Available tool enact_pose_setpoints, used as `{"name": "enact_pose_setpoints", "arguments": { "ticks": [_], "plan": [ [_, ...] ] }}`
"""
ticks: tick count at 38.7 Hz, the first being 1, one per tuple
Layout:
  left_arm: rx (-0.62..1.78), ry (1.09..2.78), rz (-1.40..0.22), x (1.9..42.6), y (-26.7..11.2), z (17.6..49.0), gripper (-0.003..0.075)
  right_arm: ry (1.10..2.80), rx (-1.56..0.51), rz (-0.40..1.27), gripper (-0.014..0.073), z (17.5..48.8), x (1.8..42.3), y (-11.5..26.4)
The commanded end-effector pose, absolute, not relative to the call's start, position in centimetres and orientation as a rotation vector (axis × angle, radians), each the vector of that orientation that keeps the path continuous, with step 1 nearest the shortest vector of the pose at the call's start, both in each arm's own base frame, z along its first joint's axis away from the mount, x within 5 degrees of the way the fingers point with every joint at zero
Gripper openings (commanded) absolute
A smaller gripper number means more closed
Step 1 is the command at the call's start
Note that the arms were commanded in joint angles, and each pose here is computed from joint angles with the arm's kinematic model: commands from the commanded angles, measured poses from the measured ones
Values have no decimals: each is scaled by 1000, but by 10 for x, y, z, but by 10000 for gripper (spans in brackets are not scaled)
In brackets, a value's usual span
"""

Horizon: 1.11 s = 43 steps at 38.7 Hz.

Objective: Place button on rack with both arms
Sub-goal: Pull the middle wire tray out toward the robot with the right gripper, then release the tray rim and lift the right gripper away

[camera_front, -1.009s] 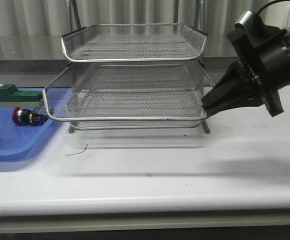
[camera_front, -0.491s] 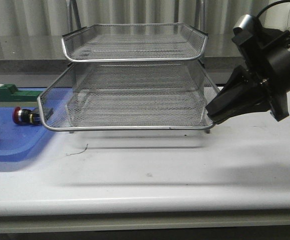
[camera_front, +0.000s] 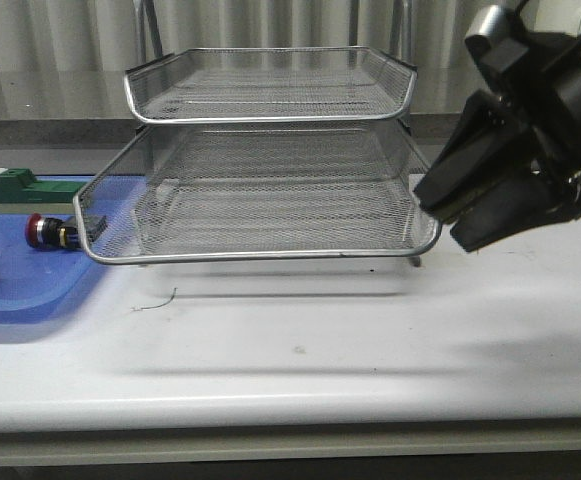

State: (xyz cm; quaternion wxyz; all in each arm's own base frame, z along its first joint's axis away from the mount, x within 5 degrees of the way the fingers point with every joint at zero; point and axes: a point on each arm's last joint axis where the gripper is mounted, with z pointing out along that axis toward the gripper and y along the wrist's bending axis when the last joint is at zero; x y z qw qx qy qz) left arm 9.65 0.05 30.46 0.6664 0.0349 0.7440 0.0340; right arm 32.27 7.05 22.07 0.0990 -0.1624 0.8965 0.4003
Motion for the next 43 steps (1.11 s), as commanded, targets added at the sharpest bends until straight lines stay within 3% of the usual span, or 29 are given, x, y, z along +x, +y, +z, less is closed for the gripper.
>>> {"name": "enact_pose_setpoints", "arguments": {
  "ticks": [1,9,12,18,26,31,43],
  "plan": [
    [54,1576,76,98,1,322,640,2620,-534,1243,456,274,303,72],
    [54,1576,76,98,1,322,640,2728,-424,853,355,323,290,55],
    [54,1576,76,98,1,322,640,2728,-353,659,253,343,287,45],
    [54,1576,76,98,1,322,640,2647,-286,405,-74,367,279,31],
    [54,1576,76,98,1,322,640,2474,-233,344,-61,383,256,29],
    [54,1576,76,98,1,322,640,2276,-181,279,-61,389,226,25],
    [54,1576,76,98,1,322,640,1896,-109,137,-61,357,149,14]
  ]
}}
